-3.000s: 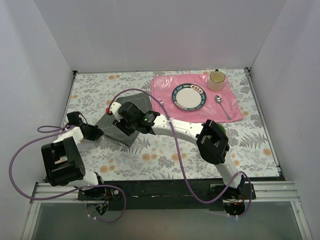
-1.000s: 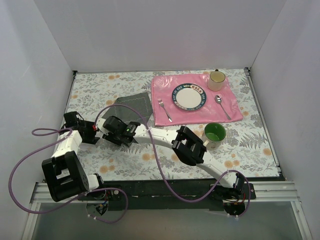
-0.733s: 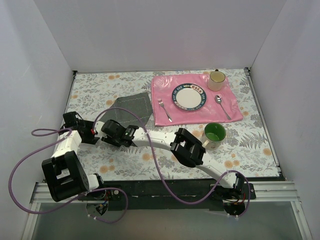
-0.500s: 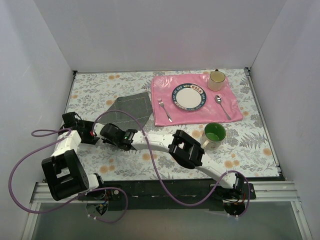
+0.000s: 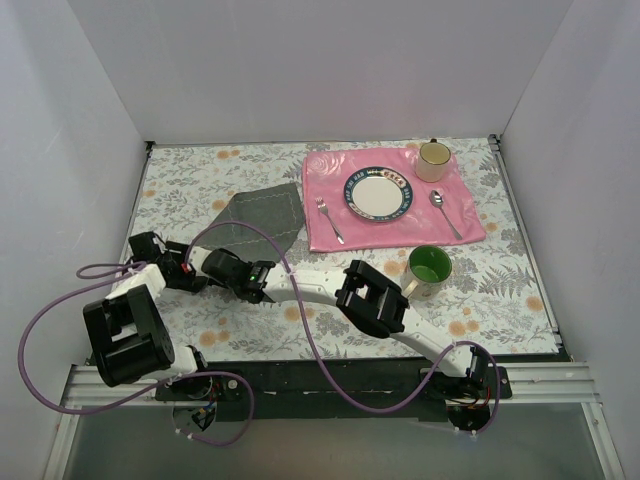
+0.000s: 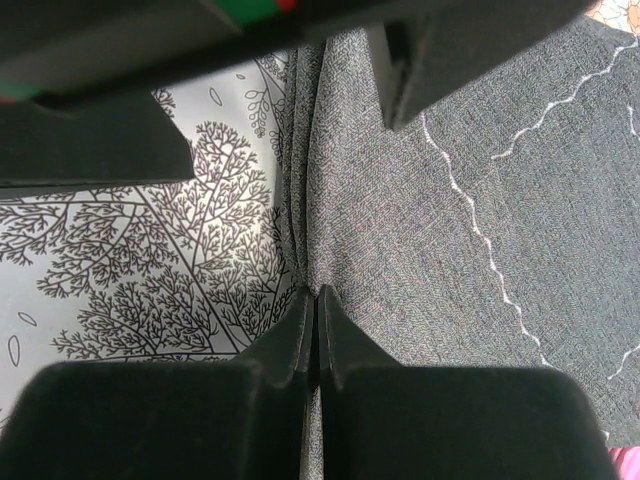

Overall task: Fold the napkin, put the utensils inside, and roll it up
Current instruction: Roll the napkin with the utensil

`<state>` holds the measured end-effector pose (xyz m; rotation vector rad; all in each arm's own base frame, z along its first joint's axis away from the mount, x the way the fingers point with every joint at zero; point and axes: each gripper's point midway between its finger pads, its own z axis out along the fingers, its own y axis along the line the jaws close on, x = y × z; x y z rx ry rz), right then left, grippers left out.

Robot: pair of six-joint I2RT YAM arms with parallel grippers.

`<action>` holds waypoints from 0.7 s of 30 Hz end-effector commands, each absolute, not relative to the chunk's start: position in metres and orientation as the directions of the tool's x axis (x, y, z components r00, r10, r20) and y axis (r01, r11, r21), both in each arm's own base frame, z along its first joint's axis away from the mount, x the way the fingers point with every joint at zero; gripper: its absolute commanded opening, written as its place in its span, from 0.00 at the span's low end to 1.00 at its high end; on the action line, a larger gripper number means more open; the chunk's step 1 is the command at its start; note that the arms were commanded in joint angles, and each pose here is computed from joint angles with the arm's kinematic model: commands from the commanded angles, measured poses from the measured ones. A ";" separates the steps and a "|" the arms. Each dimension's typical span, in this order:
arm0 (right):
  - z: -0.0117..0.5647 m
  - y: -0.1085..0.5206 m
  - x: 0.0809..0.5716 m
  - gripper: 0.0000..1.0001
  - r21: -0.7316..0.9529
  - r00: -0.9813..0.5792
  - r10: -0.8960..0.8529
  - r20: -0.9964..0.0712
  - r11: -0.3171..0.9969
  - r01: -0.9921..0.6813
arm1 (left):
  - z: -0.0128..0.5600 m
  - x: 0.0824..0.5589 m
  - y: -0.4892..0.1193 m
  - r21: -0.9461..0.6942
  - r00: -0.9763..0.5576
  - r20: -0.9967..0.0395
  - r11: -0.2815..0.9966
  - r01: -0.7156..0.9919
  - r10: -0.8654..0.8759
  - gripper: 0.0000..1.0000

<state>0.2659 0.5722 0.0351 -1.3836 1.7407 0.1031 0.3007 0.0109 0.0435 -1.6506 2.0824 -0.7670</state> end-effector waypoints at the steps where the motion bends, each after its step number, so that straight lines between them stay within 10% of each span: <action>1: 0.036 0.566 0.265 0.01 -0.379 -0.030 -0.737 -0.676 0.382 -0.843 | 0.047 0.308 0.004 -0.686 -0.291 0.052 0.178 -0.705 -0.955 0.65; 21: 0.083 0.568 0.271 0.01 -0.056 -0.230 -0.563 -0.794 0.445 -0.894 | 0.018 0.305 -0.008 -0.685 -0.301 0.150 0.120 -0.718 -0.942 0.59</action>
